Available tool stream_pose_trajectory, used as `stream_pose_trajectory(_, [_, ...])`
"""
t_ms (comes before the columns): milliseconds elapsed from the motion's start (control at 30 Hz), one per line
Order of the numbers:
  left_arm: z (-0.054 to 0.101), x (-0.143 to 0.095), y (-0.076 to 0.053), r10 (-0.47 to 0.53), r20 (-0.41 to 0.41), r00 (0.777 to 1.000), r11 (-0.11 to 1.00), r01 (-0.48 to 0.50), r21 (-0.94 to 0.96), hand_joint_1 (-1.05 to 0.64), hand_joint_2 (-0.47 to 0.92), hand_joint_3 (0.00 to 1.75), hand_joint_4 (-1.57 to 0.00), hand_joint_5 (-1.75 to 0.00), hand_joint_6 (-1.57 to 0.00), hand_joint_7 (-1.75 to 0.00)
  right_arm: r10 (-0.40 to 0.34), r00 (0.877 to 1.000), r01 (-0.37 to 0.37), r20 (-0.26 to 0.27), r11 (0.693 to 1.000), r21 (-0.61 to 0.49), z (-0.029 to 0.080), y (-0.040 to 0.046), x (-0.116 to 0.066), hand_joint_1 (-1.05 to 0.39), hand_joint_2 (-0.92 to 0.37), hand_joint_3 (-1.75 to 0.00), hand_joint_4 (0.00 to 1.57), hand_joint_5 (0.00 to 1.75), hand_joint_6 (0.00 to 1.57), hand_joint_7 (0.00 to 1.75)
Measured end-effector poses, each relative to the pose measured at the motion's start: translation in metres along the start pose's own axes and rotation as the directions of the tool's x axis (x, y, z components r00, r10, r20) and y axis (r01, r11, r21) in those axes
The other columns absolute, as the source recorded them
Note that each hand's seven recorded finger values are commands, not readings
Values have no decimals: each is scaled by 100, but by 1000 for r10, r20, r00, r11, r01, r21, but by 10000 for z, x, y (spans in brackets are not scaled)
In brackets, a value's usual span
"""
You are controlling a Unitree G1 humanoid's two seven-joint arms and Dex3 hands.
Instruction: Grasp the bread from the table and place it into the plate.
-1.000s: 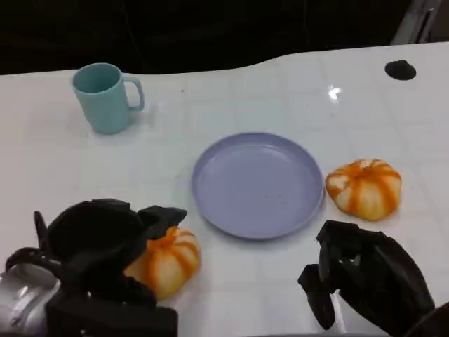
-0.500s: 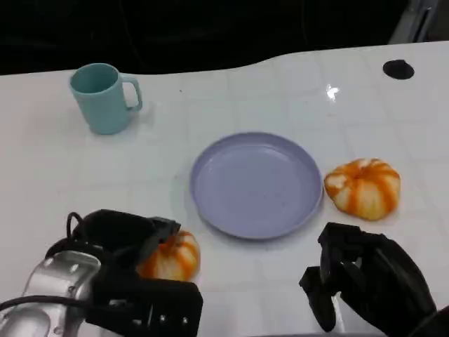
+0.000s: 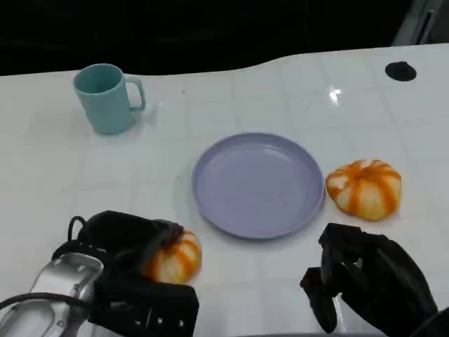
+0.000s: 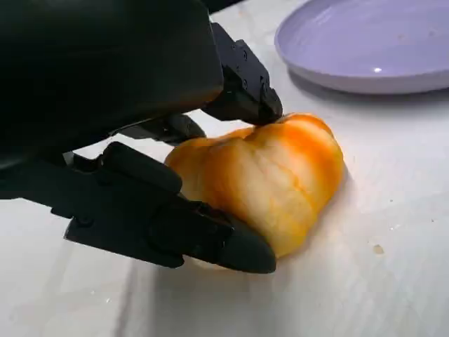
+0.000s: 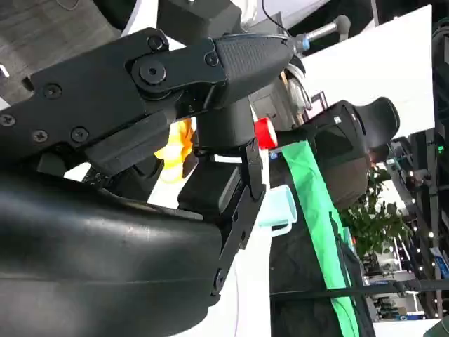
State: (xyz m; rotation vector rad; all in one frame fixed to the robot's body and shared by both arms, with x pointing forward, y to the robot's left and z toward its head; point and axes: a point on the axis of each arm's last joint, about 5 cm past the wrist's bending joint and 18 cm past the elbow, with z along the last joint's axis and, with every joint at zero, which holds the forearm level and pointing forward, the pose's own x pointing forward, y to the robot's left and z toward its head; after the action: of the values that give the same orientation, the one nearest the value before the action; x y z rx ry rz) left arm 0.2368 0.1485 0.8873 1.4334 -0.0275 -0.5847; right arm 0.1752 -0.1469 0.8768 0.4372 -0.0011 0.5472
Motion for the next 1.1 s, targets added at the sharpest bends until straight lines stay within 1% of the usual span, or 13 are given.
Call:
stream_pose_trajectory(100, [-23,18,-44,38,19,999,999,-39,21,-32,92,25,-80,-84,-88,-5,0,1000,0,0,1000,0,1,-1,-1,-96,-92,-33,121,165,103,151])
stream_pose_trajectory(133, [-26,23,-50,43,22,999,999,-43,24,-30,92,30,-89,-110,-106,-11,0,1000,0,0,1000,0,1,-2,-1,-96,-92,-33,120,165,103,151])
stream_pose_trajectory(167, [-35,34,-70,67,27,997,997,-68,33,-30,92,32,-92,-123,-114,-13,0,1000,0,0,1000,0,1,-3,-3,-96,-92,-33,120,164,103,151])
stream_pose_trajectory(233, [-75,50,-163,141,38,989,988,-143,49,-29,92,37,-91,-133,-120,-15,0,1000,0,-1,1000,-2,4,-6,-6,-96,-92,-34,120,164,103,151])
stream_pose_trajectory(333, [-103,76,-245,201,50,978,977,-204,64,-29,92,39,-90,-139,-122,-16,-1,1000,1,-3,1000,-8,14,-17,-15,-96,-92,-34,120,165,103,151])
stream_pose_trajectory(567, [-113,106,-269,249,65,966,963,-254,89,-30,92,31,-85,-157,-124,-25,0,1000,0,-1,1000,-10,23,-27,-23,-95,-92,-34,121,165,103,152])
stream_pose_trajectory(600, [-112,106,-265,256,66,964,961,-261,89,-30,91,29,-84,-163,-120,-38,-1,1000,1,-1,1000,-10,23,-27,-23,-95,-92,-34,121,165,103,152])
stream_pose_trajectory(633, [-112,105,-263,261,63,963,960,-266,86,-31,90,28,-83,-170,-107,-71,-1,1000,1,-1,1000,-9,23,-28,-24,-96,-92,-33,121,165,103,151])
stream_pose_trajectory(700, [-115,94,-269,290,43,956,954,-292,73,-31,89,29,-83,-174,-93,-102,-1,1000,1,-1,1000,-8,24,-29,-25,-96,-92,-33,121,165,103,151])
stream_pose_trajectory(900, [-49,31,-183,315,-29,949,948,-312,66,-29,85,28,-83,-175,-82,-125,-3,1000,4,2,1000,-10,29,-37,-28,-96,-92,-32,121,166,104,151])
stream_pose_trajectory(967, [-22,-3,-99,325,-43,945,945,-322,63,-28,85,31,-84,-175,-76,-145,-3,1000,3,2,1000,-10,30,-38,-28,-96,-92,-32,121,166,103,150])
stream_pose_trajectory(1000, [-10,-25,-50,333,-54,941,942,-330,60,-27,84,34,-84,-175,-74,-150,-3,1000,3,2,1000,-10,30,-38,-29,-96,-92,-32,121,166,103,150])
stream_pose_trajectory(1100, [2,-86,99,358,-85,930,933,-355,55,-25,69,63,-86,-175,-69,-164,-2,1000,2,3,1000,-10,30,-38,-29,-96,-92,-32,121,166,103,150])
